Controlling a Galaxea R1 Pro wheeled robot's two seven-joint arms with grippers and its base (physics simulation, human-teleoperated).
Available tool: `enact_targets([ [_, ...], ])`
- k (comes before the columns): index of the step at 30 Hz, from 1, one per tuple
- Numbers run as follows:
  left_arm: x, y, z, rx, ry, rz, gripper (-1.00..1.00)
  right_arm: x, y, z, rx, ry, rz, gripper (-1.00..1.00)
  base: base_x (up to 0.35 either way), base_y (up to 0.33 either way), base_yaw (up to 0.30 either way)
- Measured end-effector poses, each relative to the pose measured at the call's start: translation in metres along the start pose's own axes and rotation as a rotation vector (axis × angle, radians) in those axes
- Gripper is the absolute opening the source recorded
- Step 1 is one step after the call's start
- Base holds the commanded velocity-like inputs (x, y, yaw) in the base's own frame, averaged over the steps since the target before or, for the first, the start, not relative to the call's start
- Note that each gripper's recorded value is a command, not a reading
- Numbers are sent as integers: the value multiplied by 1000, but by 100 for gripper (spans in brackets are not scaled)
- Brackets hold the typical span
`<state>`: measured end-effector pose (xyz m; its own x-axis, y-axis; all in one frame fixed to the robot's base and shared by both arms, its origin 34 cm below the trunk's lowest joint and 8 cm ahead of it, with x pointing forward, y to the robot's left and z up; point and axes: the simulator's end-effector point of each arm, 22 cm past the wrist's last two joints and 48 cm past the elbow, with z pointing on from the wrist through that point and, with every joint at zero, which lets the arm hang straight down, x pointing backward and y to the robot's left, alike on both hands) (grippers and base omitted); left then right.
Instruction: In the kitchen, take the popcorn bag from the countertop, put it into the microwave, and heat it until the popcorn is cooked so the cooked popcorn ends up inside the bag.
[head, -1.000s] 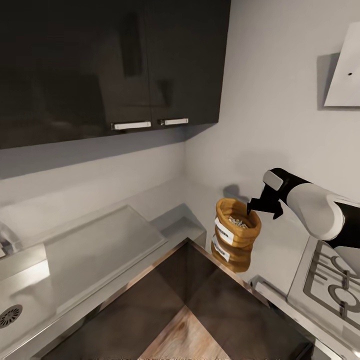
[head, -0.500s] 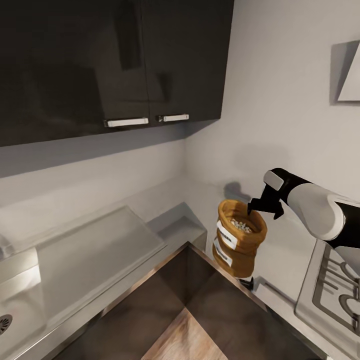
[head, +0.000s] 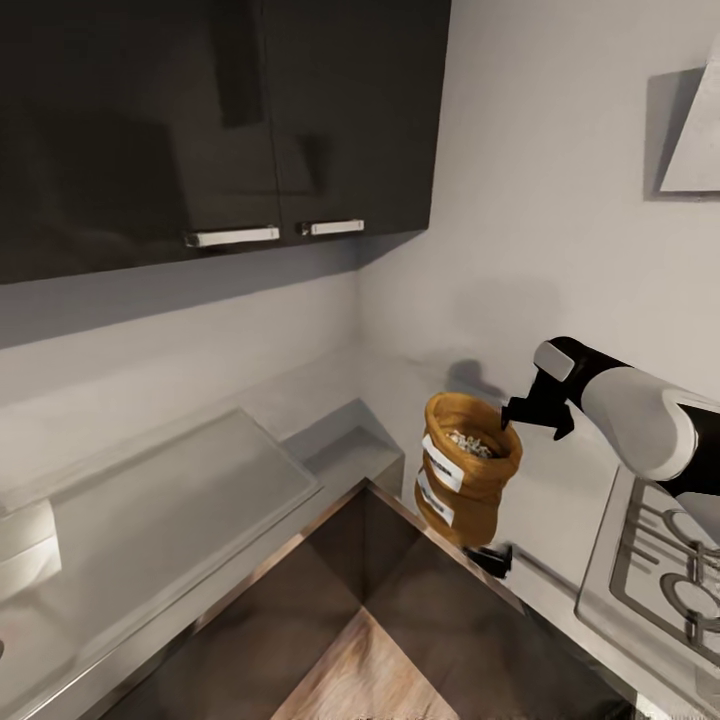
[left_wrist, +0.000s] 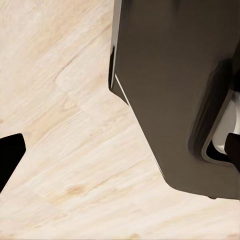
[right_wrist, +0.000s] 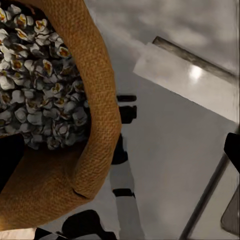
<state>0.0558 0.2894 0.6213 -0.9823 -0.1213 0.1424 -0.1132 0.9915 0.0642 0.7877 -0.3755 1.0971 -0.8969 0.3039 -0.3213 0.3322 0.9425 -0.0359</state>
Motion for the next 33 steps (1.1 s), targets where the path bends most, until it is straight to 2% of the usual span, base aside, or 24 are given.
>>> enact_targets([
  [33, 15, 2, 0, -5, 39, 2, 100, 9, 2, 29, 13, 48, -8, 100, 0, 4, -6],
])
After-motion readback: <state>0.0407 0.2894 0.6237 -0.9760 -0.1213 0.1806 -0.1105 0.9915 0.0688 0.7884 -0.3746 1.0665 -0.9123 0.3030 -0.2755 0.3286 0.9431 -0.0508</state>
